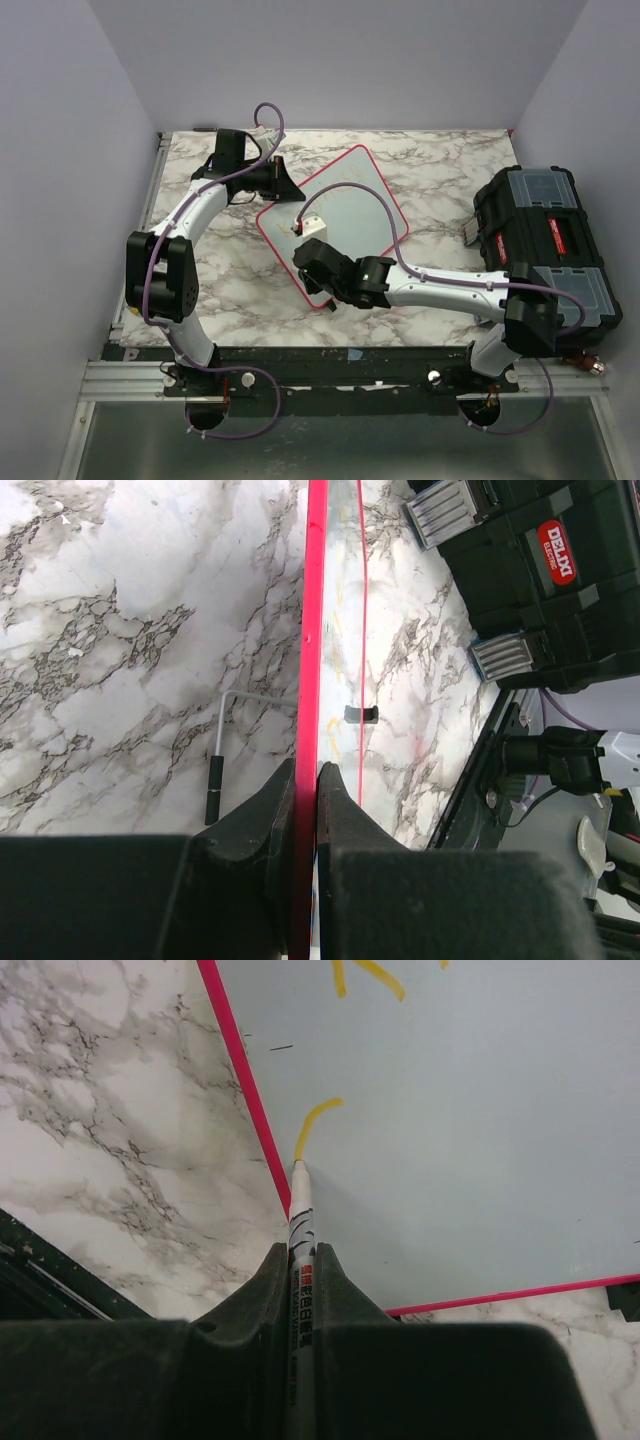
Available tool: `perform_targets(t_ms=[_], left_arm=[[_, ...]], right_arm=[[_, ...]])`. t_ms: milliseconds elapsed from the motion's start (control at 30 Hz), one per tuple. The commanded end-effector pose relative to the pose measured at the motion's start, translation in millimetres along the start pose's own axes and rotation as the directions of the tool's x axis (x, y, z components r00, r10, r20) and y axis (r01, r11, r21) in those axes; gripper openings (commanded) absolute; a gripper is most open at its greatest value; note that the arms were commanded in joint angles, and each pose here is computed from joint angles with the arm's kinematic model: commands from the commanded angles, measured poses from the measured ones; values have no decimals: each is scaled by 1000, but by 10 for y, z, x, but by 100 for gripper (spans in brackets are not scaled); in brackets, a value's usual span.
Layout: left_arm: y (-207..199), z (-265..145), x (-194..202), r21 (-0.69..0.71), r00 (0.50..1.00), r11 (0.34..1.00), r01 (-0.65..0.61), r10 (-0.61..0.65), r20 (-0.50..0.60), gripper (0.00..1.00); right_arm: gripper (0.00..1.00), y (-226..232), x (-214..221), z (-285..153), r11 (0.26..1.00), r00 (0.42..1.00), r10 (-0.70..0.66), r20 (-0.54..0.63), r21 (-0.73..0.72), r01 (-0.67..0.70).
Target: Write a sentence on the whiteboard
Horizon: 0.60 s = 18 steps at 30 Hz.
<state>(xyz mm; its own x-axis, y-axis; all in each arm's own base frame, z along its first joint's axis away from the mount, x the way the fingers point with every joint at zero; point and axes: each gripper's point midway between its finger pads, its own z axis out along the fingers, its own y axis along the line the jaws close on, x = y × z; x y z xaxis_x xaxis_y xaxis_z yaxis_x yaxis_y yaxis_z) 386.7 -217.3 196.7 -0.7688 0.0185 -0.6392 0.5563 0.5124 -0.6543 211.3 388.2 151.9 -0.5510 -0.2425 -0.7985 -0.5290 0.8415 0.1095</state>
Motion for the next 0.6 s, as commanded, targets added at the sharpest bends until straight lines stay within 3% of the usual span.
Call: perform_targets(t_ms=[0, 333, 567], left_arm=[[123, 37, 150, -67, 998, 996, -59, 57, -37, 0], [127, 40, 147, -68, 998, 996, -60, 57, -36, 0], [127, 39, 151, -68, 998, 996, -59, 56, -37, 0]], right_arm=[[1, -149, 268, 27, 998, 998, -18, -68, 56, 22], [1, -322, 164, 11, 986, 999, -29, -41, 164, 35], [1, -294, 45, -29, 987, 999, -30, -21, 156, 33]])
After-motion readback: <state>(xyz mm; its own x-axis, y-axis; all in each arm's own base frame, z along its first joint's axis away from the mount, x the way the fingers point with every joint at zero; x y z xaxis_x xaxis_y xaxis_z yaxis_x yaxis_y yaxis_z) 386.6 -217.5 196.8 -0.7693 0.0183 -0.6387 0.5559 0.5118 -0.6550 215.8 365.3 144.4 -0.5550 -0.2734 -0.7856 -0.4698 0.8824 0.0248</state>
